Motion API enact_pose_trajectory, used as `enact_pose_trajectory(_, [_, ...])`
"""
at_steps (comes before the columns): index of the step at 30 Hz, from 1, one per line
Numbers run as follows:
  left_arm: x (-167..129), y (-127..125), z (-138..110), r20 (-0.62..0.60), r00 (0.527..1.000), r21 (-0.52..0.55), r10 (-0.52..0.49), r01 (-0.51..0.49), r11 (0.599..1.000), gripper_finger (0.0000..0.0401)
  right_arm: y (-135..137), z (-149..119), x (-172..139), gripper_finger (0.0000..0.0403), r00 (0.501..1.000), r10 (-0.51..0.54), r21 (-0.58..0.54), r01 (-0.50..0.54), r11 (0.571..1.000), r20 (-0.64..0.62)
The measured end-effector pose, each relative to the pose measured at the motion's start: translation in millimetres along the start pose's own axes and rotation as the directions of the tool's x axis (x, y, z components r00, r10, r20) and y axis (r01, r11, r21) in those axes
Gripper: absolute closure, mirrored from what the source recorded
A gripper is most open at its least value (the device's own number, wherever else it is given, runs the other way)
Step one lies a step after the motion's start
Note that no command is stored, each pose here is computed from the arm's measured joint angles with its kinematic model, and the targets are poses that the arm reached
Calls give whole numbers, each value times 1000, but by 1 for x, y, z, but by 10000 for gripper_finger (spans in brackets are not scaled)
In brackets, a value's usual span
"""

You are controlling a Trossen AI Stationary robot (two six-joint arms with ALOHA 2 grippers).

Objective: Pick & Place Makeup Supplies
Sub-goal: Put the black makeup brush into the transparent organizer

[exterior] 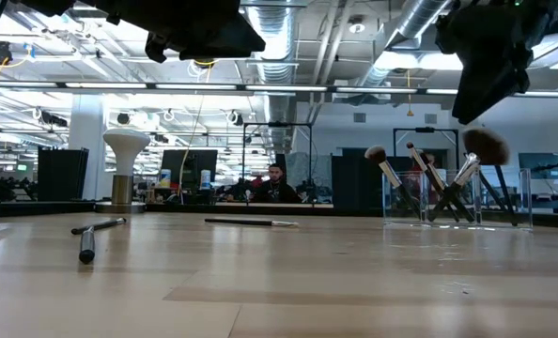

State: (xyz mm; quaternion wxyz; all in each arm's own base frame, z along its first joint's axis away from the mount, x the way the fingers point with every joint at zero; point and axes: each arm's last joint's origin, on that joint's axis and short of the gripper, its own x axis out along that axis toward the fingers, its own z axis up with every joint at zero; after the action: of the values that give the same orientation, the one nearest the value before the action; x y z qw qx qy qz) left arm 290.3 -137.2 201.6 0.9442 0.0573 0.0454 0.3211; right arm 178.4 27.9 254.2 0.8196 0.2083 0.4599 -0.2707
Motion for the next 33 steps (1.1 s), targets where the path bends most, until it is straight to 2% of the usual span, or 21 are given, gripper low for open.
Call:
enact_pose_trajectory(16, [0, 0, 0, 0, 1000, 0, 0, 0, 1000, 270, 0, 0, 0, 269, 1000, 5, 3, -5, 1000, 4])
enact_pose_trajectory(25, [0, 0, 0, 0, 1000, 0, 0, 0, 1000, 270, 5, 5, 0, 268, 997, 53, 22, -54, 998, 47])
enact_pose_trajectory(33, [0, 0, 0, 0, 1000, 0, 0, 0, 1000, 270, 6, 6, 0, 268, 997, 62, -32, -61, 998, 56])
